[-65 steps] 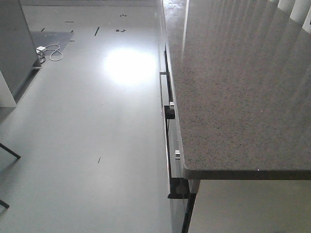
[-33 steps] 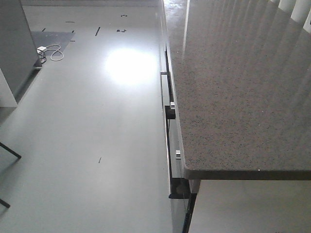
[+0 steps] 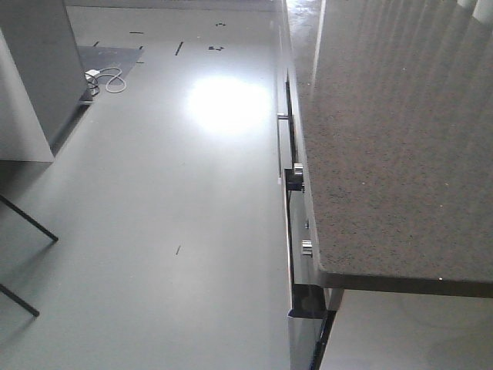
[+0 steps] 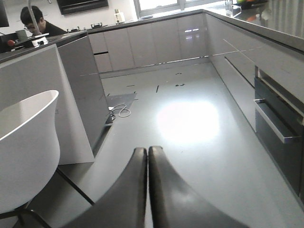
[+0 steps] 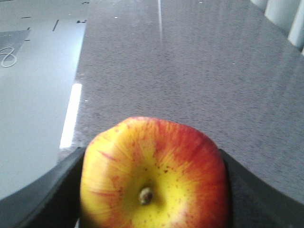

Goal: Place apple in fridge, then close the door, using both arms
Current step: 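Hold the apple in the right gripper while the base turns away, then carry the apple in the right gripper toward the open refrigerator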

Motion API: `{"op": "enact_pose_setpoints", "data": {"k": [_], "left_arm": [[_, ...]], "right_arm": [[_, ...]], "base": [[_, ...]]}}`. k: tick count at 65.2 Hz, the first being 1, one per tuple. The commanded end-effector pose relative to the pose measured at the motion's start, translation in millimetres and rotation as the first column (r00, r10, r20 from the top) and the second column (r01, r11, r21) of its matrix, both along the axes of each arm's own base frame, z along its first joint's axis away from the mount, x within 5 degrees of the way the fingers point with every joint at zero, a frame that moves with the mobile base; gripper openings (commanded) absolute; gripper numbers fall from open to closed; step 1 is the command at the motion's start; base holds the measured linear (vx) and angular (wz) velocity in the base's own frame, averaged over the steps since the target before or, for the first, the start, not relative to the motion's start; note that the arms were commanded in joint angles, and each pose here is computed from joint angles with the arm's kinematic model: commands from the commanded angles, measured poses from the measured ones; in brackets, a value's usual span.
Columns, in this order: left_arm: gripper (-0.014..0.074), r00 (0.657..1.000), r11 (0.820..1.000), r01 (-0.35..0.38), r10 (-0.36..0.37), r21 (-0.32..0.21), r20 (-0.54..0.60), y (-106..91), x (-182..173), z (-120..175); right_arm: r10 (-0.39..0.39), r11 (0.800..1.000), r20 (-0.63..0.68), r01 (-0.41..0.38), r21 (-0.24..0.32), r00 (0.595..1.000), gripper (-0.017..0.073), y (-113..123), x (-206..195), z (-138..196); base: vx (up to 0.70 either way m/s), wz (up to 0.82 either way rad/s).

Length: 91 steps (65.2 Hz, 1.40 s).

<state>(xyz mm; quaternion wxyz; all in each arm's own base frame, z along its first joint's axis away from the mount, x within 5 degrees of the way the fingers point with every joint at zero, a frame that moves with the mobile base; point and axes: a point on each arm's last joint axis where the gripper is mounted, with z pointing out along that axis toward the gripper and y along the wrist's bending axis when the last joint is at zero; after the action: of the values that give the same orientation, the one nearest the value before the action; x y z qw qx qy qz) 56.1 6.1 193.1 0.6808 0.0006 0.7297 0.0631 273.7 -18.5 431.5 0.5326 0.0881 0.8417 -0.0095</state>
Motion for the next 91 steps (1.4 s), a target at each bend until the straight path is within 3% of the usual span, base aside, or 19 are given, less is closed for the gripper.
{"op": "enact_pose_setpoints", "data": {"k": [1, 91], "left_arm": [[-0.0006, 0.994, 1.0, 0.019, -0.019, 0.001, 0.108, -1.7, -1.6, 13.6], [-0.0006, 0.994, 1.0, 0.019, -0.019, 0.001, 0.108, -1.7, -1.6, 13.6]], "right_arm": [[0.008, 1.0, 0.132, -0.005, -0.025, 0.991, 0.0221, -0.4, -7.7, 23.9], [0.008, 1.0, 0.129, -0.005, -0.025, 0.992, 0.0221, -0.4, -7.8, 23.6]], "base": [[0.0, 0.28], [-0.01, 0.48]]}}
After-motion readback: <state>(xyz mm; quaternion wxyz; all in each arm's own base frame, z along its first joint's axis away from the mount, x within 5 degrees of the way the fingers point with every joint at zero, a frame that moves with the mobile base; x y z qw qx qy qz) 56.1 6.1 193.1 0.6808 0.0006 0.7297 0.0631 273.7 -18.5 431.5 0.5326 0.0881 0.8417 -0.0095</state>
